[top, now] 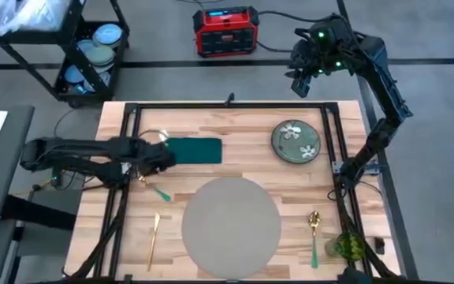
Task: Set table place
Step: Put the green fork on the green napkin
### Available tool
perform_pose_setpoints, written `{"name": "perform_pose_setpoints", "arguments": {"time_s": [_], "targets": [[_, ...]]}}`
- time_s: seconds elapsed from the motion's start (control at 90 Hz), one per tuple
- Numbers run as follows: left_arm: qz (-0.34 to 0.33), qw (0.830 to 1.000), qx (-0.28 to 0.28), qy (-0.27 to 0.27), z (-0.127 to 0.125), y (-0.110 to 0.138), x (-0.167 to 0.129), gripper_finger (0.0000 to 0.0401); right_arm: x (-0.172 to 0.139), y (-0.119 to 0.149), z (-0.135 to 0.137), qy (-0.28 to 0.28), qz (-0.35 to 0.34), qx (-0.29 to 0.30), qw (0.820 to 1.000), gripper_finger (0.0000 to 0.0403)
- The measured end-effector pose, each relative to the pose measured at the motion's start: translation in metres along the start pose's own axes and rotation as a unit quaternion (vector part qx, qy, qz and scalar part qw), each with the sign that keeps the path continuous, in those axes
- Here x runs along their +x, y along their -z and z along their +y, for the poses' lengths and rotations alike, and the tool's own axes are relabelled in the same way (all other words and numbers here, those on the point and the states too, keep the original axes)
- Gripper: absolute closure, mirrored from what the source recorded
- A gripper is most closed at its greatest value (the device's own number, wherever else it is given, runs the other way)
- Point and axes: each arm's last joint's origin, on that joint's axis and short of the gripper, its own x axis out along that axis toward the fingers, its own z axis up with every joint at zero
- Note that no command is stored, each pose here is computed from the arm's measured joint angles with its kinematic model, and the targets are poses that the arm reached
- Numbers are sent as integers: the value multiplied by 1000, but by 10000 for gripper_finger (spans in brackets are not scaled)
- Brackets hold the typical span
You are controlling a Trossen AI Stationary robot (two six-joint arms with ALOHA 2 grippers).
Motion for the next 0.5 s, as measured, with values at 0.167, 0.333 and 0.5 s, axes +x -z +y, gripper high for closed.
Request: {"name": "perform_pose_setpoints", "arguments": {"time_s": [0.167, 0.333, 0.5], "targets": [[-6, 995, -98, -33, 21, 25, 1, 307, 0, 2, -2, 1, 6, -10, 1000, 290], [-63, 988, -84, -114, 15, 36, 18, 340, 0, 2, -1, -2, 7, -11, 1000, 290], [-127, 973, -101, -164, 4, 39, 29, 354, 0, 2, -1, -2, 7, -11, 1000, 290]]}}
